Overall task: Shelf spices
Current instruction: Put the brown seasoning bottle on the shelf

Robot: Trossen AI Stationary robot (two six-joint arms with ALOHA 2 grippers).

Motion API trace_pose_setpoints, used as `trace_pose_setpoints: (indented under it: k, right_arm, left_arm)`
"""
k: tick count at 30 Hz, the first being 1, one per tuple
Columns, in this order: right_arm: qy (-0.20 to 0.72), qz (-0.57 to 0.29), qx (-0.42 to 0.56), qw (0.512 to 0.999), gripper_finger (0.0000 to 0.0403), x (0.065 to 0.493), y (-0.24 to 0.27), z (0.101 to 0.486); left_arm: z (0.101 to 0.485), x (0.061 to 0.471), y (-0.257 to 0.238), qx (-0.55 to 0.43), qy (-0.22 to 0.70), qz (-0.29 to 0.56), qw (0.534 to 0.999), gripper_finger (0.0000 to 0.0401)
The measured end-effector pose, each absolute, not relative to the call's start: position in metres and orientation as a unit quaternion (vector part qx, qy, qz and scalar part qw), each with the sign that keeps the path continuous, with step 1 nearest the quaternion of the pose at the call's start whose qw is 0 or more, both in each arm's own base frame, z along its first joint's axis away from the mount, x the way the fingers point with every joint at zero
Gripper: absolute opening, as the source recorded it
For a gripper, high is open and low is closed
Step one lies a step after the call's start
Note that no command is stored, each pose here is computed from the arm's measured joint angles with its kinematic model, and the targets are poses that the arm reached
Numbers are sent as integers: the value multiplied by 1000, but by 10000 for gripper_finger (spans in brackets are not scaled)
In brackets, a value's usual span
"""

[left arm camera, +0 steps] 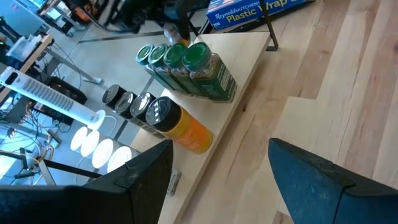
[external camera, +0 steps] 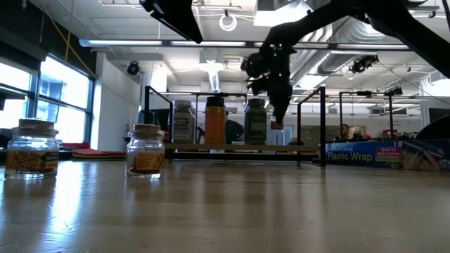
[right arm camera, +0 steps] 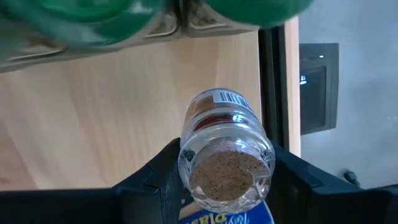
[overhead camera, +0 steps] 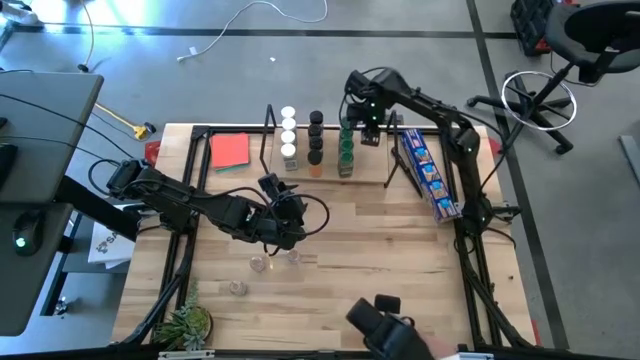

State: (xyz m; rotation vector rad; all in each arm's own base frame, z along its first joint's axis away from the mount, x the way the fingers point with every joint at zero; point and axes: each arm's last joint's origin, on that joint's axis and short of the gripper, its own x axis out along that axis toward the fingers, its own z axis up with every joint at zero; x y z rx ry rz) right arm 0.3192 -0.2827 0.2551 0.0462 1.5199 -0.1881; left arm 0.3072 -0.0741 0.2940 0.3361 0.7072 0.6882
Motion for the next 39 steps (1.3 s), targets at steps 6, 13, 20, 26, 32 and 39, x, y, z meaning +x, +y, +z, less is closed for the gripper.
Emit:
trace_pose_setpoints:
  k: [6,13,20,26,32,39]
  right_arm:
    - [701,-74,30,709,163,319,-294,234]
    - [702,-59,48,708,163,319,-299,223]
    - [705,-64,55,704,192,318,-299,222]
    - [711,-65,62,698,200,316,-298,222]
    - [712,-71,70,695,202,315,-299,222]
    - [710,-71,67,697,204,315,-300,222]
  left_arm:
    - [294,307,-74,163,339,327,867,259]
    - [294,307,-74,161,338,328,867,259]
    - [294,307,-74,160,338,328,867,259]
    - [294,307,-74,160,338,328,868,259]
    - [294,307,-74,160,338,328,868,259]
    - [294,307,-75,160,338,326,868,259]
